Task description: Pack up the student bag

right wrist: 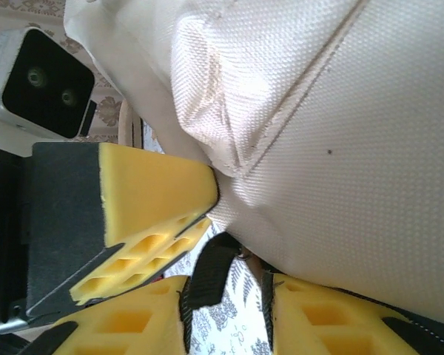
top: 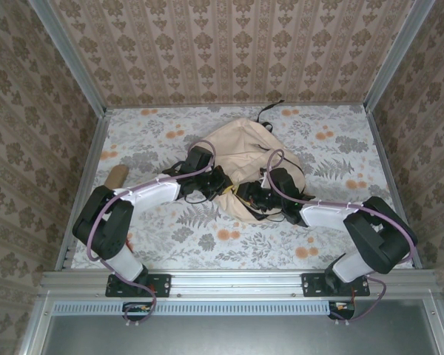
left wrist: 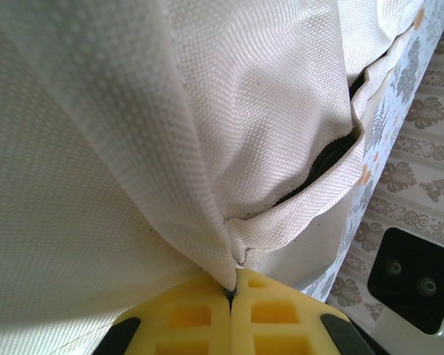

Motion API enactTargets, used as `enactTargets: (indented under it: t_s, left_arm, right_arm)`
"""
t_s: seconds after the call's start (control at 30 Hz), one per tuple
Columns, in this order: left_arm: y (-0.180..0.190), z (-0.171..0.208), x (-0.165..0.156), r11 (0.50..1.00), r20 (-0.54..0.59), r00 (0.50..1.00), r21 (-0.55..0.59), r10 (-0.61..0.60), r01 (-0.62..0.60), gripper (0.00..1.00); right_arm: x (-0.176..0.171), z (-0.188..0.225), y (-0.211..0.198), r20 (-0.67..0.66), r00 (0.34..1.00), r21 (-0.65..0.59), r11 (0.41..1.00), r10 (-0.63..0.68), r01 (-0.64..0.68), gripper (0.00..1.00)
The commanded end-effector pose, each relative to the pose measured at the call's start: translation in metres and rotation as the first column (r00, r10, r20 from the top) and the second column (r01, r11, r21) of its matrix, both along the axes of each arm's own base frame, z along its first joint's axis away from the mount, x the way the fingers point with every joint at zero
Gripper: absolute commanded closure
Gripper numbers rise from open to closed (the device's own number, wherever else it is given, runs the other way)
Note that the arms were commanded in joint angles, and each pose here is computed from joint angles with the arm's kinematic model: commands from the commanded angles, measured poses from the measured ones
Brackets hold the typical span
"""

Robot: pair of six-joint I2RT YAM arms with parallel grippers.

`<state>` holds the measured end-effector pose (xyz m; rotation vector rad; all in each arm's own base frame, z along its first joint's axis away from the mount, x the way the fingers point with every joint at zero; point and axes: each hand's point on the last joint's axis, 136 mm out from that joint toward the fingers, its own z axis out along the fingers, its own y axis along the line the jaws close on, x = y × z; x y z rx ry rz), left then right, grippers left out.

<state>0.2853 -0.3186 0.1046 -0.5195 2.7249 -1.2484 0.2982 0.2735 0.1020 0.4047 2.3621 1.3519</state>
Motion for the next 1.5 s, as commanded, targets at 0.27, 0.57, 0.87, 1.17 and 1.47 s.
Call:
enactTargets:
  t_s: [0.27,0.57,0.87,1.17,1.47]
  left_arm:
    - [-0.006,0.006,0.001,0.999,0.01,1.0,-0.034,-0.013,0.014,1.0]
    - [-0.006,0.007,0.002,0.999,0.011,1.0,-0.036,-0.015,0.015,1.0]
    - [-0.005,0.005,0.002,1.0,0.011,1.0,-0.028,-0.012,0.013,1.0]
    - [0.014,-0.01,0.007,0.999,0.011,1.0,0.034,0.022,-0.023,1.0]
    - [0.026,-0.015,0.015,0.998,0.022,0.999,0.055,0.037,-0.039,1.0]
  right_arm:
    - [0.021,0.019,-0.003,0.057,0.998,-0.037,0.999,-0.036,0.039,0.66]
    - [0.021,0.011,-0.006,0.035,0.999,-0.086,0.996,-0.03,0.032,0.72]
    - [0.014,0.002,-0.011,0.008,1.0,-0.139,0.99,-0.014,0.015,0.98]
    - [-0.027,-0.021,-0.049,-0.114,0.993,-0.295,0.955,-0.037,0.002,1.0]
    - [-0.072,-0.029,-0.095,-0.206,0.972,-0.447,0.895,-0.11,0.006,1.0]
